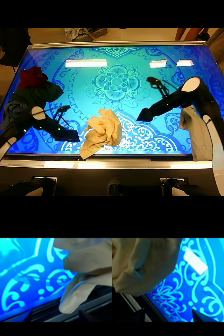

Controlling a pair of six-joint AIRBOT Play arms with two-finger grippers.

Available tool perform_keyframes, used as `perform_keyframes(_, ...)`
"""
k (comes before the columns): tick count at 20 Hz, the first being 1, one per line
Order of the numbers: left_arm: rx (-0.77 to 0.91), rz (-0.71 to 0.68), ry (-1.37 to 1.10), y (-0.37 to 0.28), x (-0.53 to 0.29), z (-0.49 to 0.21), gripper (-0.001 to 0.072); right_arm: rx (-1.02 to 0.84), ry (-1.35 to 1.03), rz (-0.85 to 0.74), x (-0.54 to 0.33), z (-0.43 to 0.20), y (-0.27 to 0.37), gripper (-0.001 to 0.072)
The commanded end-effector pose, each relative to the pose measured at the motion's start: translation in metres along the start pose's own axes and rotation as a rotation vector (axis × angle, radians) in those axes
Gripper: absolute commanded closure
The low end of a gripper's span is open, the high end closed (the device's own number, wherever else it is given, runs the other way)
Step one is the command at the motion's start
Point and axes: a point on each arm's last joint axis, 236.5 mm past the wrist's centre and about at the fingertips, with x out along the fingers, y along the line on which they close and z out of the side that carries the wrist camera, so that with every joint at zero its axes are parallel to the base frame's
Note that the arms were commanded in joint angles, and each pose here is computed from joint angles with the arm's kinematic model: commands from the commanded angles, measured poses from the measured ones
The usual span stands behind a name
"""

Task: Fold the shirts.

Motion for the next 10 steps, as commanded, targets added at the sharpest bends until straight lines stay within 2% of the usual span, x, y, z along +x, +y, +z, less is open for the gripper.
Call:
perform_keyframes(1,-0.028,-0.137,0.032,-0.022,0.044,-0.026,0.0036,0.036,-0.084,0.118,0.03,0.009,0.021,-0.0003)
perform_keyframes(4,-0.011,-0.138,-0.014,-0.03,0.058,-0.02,0.0045,0.06,-0.115,0.18,0.036,0.011,0.031,-0.0005)
perform_keyframes(5,0.0,-0.129,-0.029,-0.032,0.062,-0.016,0.0135,0.052,-0.144,0.217,0.036,0.015,0.038,-0.0005)
perform_keyframes(6,0.012,-0.124,-0.047,-0.036,0.065,-0.012,0.0315,0.059,-0.176,0.251,0.037,0.02,0.044,-0.0005)
perform_keyframes(7,0.024,-0.123,-0.069,-0.04,0.068,-0.007,0.0403,0.081,-0.196,0.268,0.04,0.022,0.045,-0.0005)
perform_keyframes(9,0.039,-0.115,-0.09,-0.045,0.071,-0.003,0.064,0.132,-0.207,0.259,0.051,0.021,0.034,-0.0005)
perform_keyframes(10,0.039,-0.116,-0.091,-0.046,0.071,-0.003,0.067,0.157,-0.203,0.254,0.058,0.018,0.028,-0.0005)
